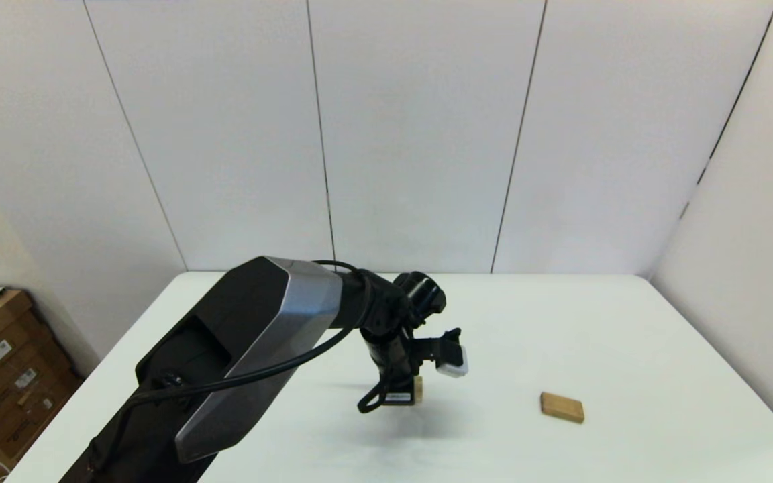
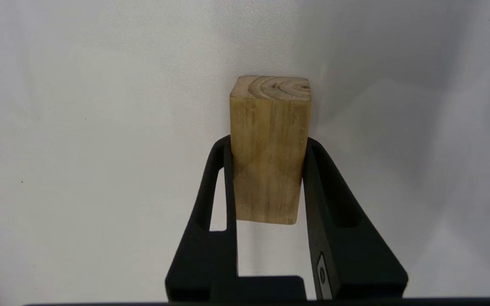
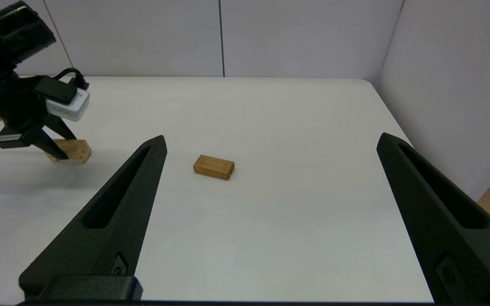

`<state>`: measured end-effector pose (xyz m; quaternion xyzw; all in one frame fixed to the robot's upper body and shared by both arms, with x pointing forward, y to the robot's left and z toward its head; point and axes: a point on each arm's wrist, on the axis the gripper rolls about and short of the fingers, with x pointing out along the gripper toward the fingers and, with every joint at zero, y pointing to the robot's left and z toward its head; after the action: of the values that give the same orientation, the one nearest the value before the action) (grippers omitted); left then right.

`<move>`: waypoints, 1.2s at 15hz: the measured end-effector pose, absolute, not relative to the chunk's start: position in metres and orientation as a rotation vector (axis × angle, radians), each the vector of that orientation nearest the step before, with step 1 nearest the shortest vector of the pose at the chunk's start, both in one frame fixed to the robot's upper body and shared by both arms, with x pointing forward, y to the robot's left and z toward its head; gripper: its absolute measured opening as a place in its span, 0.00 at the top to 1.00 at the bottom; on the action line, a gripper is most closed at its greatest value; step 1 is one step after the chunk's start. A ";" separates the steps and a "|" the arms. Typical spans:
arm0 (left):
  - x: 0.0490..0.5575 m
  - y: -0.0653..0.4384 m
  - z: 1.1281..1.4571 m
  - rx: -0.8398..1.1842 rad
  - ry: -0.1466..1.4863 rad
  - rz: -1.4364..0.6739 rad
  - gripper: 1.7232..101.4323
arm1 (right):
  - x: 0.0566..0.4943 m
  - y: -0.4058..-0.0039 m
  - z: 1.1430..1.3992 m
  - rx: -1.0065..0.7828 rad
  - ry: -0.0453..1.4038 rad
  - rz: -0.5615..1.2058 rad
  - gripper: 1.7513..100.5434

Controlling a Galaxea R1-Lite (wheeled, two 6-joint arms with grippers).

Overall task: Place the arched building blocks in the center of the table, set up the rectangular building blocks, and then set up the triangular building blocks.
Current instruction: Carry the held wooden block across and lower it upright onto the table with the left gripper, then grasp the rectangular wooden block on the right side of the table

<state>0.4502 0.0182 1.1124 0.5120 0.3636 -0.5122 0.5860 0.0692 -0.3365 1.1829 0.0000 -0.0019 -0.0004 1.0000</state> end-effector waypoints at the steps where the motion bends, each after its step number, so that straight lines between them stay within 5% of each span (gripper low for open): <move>1: 0.450 0.018 1.112 1.202 0.848 -1.186 0.75 | 0.069 -0.336 1.183 0.000 -0.004 -0.001 0.03; 12: 0.450 0.018 1.110 1.213 0.853 -1.175 0.75 | 0.069 -0.336 1.183 0.000 -0.004 -0.001 0.03; 18: 0.451 0.017 1.110 1.206 0.842 -1.170 0.38 | 0.069 -0.336 1.183 0.000 -0.004 0.000 0.03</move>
<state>0.4511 0.0168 1.1104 0.5181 0.3618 -0.5028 0.5898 0.0692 -0.3365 1.1829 0.0000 -0.0019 -0.0002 1.0000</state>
